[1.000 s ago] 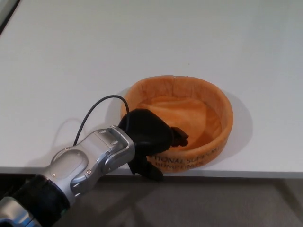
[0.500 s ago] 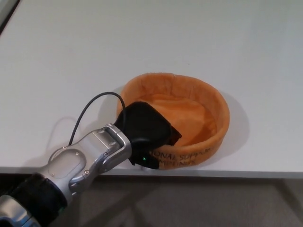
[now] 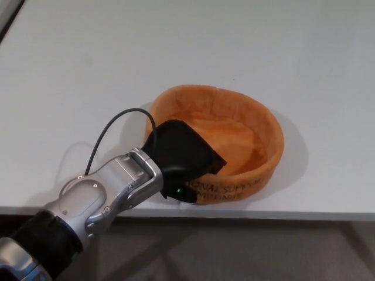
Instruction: A soft plate is kept in the center of the table close to the robot and the robot uses its left hand to pick up the plate, turns it upside down and places it back on the table
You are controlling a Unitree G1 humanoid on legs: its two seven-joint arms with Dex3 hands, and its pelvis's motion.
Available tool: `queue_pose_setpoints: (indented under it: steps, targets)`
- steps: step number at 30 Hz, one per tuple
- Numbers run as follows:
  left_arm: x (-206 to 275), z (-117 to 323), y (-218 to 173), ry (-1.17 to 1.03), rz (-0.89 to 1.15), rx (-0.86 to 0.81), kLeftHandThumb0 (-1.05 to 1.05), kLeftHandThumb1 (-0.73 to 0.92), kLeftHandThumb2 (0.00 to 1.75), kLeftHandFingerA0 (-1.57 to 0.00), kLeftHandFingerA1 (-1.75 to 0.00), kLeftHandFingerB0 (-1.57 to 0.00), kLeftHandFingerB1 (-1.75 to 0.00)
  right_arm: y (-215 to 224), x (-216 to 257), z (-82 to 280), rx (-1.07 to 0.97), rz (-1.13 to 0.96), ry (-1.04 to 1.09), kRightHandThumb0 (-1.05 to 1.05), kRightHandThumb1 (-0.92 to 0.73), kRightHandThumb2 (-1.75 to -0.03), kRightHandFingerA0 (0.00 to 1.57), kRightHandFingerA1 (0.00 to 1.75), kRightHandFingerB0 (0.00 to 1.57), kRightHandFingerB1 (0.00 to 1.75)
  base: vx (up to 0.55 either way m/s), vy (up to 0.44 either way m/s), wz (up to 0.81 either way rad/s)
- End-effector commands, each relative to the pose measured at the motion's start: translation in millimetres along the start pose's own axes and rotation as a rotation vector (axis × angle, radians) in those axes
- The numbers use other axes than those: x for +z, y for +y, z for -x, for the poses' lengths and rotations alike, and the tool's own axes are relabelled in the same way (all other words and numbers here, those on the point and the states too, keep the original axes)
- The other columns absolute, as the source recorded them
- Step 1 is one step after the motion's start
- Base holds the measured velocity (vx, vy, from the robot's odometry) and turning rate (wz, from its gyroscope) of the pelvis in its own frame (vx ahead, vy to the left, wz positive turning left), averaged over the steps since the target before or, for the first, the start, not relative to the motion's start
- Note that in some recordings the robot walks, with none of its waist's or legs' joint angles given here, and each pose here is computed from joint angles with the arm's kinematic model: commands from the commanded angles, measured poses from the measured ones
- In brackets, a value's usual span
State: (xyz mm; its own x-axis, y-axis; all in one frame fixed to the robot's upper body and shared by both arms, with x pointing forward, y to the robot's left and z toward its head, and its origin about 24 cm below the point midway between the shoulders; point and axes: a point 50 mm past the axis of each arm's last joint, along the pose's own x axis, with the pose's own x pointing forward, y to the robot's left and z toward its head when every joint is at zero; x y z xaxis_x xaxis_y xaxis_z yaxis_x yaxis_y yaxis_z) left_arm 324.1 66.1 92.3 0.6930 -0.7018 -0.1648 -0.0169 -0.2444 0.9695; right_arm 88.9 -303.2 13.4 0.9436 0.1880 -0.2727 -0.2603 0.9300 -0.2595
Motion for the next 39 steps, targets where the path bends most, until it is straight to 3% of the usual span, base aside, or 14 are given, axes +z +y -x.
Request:
queue_pose_setpoints:
  steps: [1,7,11,20,21,25,28,29,33,34,36,37,39]
  targets:
    - [0,0,4,0.042,0.259,-0.048,-0.36,0.6,0.57,-0.9,-1.75,-0.74,-1.7,-3,1,0,0.008,0.018,0.006,-0.74,-0.92,-0.75,0.24,0.39,0.07,0.22,0.0,0.0,0.0]
    - [9,-2,12,0.018,0.532,-0.056,-0.41,0.55,0.57,-0.88,-1.75,-0.77,-1.75,-3,0,0,0.025,0.018,0.019,-0.75,-0.92,-0.76,0.25,0.42,0.07,0.23,0.0,0.0,0.0]
    - [14,-4,19,-0.019,0.868,-0.049,-0.38,0.52,0.58,-0.89,-1.75,-0.77,-1.75,-4,0,0,0.025,0.032,0.024,-0.77,-0.92,-0.75,0.3,0.44,0.1,0.24,0.0,0.0,0.0]
    - [15,-5,47,-0.122,1.082,0.11,-0.36,0.55,0.62,-0.95,-1.75,-0.81,-1.75,-4,1,-1,0.031,0.022,0.017,-0.75,-0.91,-0.74,0.32,0.48,0.13,0.3,0.0,0.0,0.0]
    - [15,-4,50,-0.129,1.147,0.128,-0.31,0.55,0.63,-0.92,-1.75,-0.78,-1.75,-3,1,0,0.033,0.015,0.02,-0.73,-0.77,-1.07,0.29,0.55,0.1,0.44,0.0,0.0,0.0]
    - [14,-3,60,-0.165,1.289,0.196,-0.29,0.53,0.66,-0.92,-1.75,-0.74,-1.75,-4,1,0,0.034,0.011,0.024,-0.74,-0.76,-1.08,0.29,0.56,0.09,0.43,0.0,0.0,0.0]
    - [14,0,69,-0.201,1.424,0.245,-0.29,0.54,0.68,-0.95,-1.75,-0.73,-1.75,-3,1,1,0.038,0.007,0.029,-0.73,-0.75,-1.07,0.3,0.56,0.09,0.43,0.0,0.0,0.0]
    - [13,2,77,-0.229,1.538,0.31,-0.27,0.54,0.69,-0.94,-1.75,-0.73,-1.75,-4,1,0,0.037,-0.005,0.019,-0.71,-0.92,-0.69,0.38,0.49,0.19,0.3,0.0,0.0,0.0]
    - [13,6,85,-0.285,1.739,0.423,-0.25,0.52,0.68,-0.91,-1.75,-0.72,-1.75,-4,0,1,0.043,0.007,0.028,-0.73,-0.92,-0.69,0.42,0.51,0.2,0.3,0.0,0.0,0.0]
    - [13,6,86,-0.295,1.789,0.455,-0.26,0.51,0.67,-0.91,-1.75,-0.72,-1.75,-4,1,2,0.041,0.004,0.032,-0.75,-0.76,-1.08,0.39,0.6,0.14,0.45,0.0,0.0,0.0]
    - [12,6,90,-0.32,1.837,0.497,-0.25,0.51,0.66,-0.91,-1.75,-0.71,-1.75,-5,1,1,0.039,0.01,0.031,-0.74,-0.75,-1.08,0.39,0.6,0.14,0.46,0.0,0.0,0.0]
    - [11,9,93,-0.359,1.983,0.604,-0.24,0.52,0.65,-0.93,-1.75,-0.73,-1.75,-4,1,1,0.051,0.016,0.022,-0.73,-0.92,-0.69,0.41,0.53,0.2,0.31,0.0,0.0,0.0]
    - [10,11,95,-0.427,2.11,0.675,-0.22,0.53,0.67,-0.95,-1.75,-0.75,-1.75,-4,-1,0,0.055,0.012,0.022,-0.73,-0.92,-0.68,0.41,0.54,0.2,0.31,0.0,0.0,0.0]
